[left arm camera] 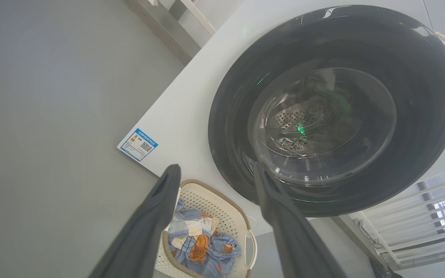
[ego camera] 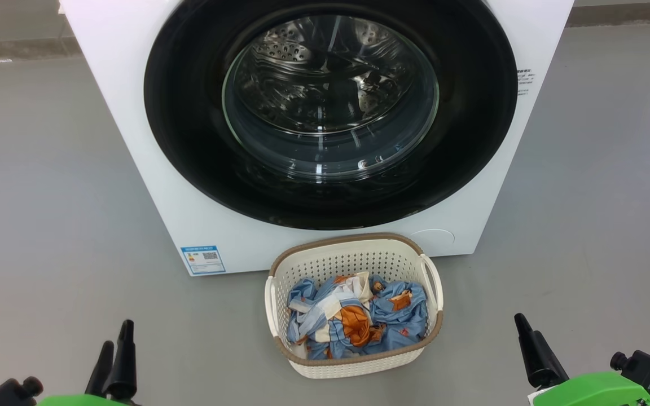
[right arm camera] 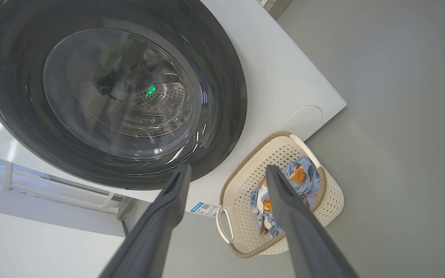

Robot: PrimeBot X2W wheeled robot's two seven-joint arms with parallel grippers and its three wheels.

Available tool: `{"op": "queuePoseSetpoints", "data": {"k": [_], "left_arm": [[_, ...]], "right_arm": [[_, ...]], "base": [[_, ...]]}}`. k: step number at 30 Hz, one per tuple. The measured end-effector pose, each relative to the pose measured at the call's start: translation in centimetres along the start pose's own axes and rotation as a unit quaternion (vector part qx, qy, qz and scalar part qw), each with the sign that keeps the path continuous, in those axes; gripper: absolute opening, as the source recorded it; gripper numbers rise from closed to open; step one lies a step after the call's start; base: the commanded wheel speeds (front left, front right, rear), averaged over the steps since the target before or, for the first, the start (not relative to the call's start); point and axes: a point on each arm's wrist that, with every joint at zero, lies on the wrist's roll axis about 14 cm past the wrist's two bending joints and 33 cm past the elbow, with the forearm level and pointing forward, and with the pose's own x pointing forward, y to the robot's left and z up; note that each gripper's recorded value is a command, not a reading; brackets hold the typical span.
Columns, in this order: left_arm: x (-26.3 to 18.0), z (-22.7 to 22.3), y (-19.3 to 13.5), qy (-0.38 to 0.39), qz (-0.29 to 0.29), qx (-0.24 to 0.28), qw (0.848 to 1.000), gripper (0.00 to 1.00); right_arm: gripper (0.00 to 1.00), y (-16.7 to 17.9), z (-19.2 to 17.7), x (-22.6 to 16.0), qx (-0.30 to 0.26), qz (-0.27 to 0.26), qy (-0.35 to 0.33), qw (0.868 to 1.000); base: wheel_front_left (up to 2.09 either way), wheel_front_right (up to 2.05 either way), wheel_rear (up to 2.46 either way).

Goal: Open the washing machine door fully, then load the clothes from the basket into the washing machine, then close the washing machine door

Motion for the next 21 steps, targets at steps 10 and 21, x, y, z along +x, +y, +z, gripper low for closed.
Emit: {"op": "queuePoseSetpoints", "data": {"k": [10, 21], "left_arm": [[-0.2, 0.2, -0.1, -0.005, -0.005, 0.075, 0.997, 1.00], [-0.2, 1.1, -0.6, -0.019, -0.019, 0.154, 0.988, 1.00]], "right_arm": [[1.00, 0.0, -0.2, 0.2, -0.068, 0.002, 0.001, 0.998], [1.00, 0.8, -0.5, 0.5, -0.137, 0.018, 0.001, 0.990]], "base": [[0.00, 0.00, 0.00], [0.00, 0.00, 0.00]]}}
